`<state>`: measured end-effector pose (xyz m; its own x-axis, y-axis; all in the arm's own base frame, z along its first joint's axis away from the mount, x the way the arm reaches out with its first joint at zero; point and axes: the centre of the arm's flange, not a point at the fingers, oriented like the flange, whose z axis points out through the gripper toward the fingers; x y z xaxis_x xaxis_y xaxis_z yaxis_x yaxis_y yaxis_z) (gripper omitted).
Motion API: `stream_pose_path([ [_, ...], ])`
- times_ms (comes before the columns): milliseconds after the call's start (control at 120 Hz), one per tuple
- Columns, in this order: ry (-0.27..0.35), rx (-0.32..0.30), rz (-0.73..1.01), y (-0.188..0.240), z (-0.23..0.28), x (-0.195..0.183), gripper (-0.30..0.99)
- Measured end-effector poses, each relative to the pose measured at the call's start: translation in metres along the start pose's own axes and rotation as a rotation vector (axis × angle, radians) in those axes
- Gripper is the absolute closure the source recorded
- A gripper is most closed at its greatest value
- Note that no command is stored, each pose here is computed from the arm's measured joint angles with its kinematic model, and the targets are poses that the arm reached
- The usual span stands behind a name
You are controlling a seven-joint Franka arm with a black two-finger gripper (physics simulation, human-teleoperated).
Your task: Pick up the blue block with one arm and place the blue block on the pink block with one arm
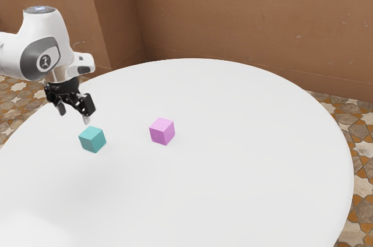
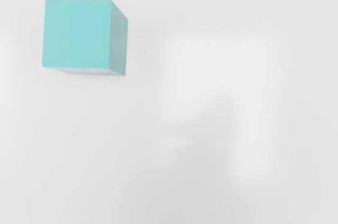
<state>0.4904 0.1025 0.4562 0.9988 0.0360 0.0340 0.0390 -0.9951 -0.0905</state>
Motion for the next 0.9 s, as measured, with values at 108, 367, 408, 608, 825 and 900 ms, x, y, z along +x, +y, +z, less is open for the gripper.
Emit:
stream_pose_path([
  [108, 0.002, -0.002, 0.034, -0.013, 0.023, 0.003, 0.0],
  [367, -0.001, 0.009, 0.159, -0.033, 0.077, 0.017, 0.0],
  [408, -0.001, 0.011, 0.174, -0.037, 0.083, 0.018, 0.0],
  [608, 0.006, 0.017, 0.226, -0.052, 0.107, 0.02, 0.0],
  [825, 0.022, -0.019, 0.25, -0.054, 0.124, 0.039, 0.0],
  [900, 0.029, -0.036, 0.236, -0.054, 0.126, 0.041, 0.0],
])
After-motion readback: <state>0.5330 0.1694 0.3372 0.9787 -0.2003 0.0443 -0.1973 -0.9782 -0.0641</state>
